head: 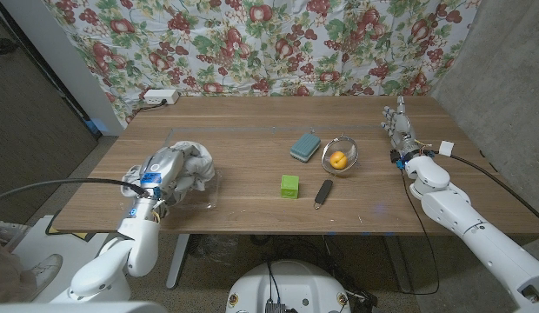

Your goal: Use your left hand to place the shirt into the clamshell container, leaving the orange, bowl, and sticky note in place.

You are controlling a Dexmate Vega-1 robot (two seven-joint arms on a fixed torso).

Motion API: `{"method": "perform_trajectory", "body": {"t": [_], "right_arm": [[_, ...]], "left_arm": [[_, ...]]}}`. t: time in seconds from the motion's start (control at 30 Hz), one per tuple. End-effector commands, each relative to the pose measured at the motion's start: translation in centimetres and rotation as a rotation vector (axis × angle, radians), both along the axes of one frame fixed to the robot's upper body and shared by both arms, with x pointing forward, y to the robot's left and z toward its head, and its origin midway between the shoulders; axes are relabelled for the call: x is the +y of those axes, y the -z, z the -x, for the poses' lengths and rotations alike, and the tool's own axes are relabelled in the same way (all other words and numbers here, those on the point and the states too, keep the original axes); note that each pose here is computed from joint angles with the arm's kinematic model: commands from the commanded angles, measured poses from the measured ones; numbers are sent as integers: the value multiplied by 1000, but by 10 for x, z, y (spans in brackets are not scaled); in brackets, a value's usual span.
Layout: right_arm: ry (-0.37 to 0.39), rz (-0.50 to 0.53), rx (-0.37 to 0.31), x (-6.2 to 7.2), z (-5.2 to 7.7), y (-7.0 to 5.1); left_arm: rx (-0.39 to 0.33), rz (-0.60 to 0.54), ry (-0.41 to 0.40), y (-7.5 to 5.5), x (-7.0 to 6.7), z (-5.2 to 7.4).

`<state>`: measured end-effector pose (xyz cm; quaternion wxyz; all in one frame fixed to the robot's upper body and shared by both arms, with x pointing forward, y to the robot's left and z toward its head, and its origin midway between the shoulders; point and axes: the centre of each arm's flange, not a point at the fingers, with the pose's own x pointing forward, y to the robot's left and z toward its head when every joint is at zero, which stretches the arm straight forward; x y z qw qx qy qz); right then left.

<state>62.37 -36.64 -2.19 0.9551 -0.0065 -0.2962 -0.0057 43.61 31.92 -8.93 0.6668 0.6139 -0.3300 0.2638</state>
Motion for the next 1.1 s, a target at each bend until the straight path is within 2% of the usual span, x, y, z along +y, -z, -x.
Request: {"method": "perform_trajectory", "body": {"t": [0.03,0.5,1.1], "right_arm": [[4,-9,7,-2,2,4],[3,-6,-2,-1,4,4],[10,-11,-2,-4,5,2]], "left_arm": [[24,-1,5,4,-5,-6],[42,-13,7,8,-5,-12],[90,-29,19,14,-9,-26]]}}
